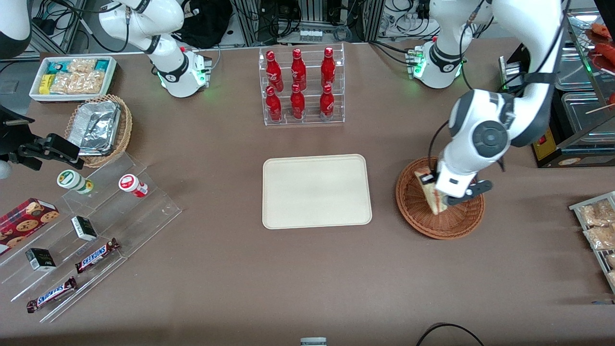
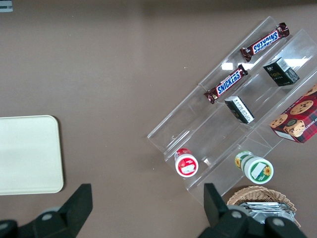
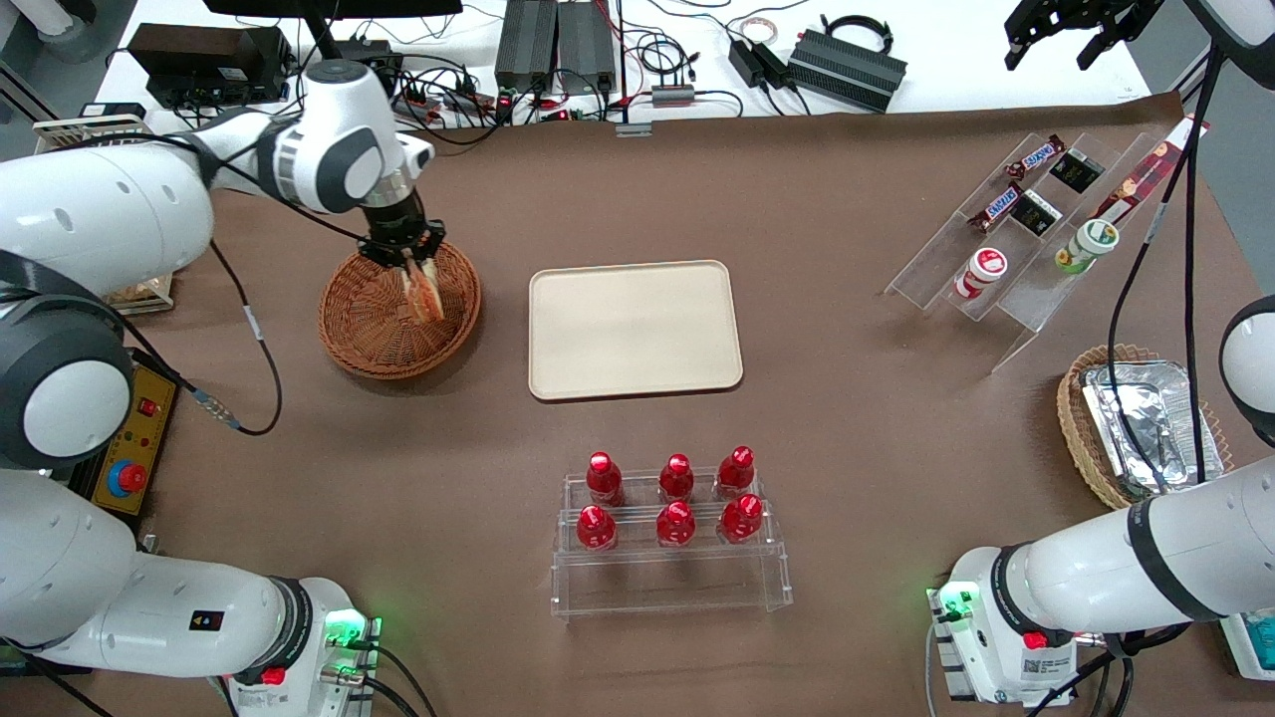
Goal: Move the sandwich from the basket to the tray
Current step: 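Lift the sandwich out of the basket and carry it over the beige tray, then lower the sandwich onto the tray and open the left gripper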
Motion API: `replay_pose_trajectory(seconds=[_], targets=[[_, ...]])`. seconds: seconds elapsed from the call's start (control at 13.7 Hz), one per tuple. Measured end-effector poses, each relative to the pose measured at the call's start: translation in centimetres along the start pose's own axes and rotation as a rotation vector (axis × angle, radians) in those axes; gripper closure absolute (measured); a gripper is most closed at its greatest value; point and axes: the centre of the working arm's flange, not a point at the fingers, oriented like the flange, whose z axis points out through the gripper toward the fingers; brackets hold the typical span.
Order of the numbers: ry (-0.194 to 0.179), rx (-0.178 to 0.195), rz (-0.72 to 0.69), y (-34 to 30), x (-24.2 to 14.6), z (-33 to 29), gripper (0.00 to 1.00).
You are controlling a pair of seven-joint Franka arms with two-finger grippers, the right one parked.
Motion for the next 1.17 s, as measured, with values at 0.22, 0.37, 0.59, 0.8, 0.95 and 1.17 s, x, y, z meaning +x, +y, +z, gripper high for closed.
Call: replay_pose_trajectory(seconds=[0.22,0.37,0.59,0.8,0.95,1.17], targets=[[0.013,-0.005,0.098,5.5,-2.3,-0.1,0.86],[0.019,-0.011,0.145,9.0,-3.8,0.0,0.86],[0.018,-0.015,0.153,14.6,-6.2,1.2,0.86],[0.015,-0.021,0.145,20.3,-9.3,3.0,0.86],[0.017,-0.031,0.129,23.4,-10.9,3.8,0.86],[0.034,-0.073,0.109,26.6,-12.3,5.2,0.86]])
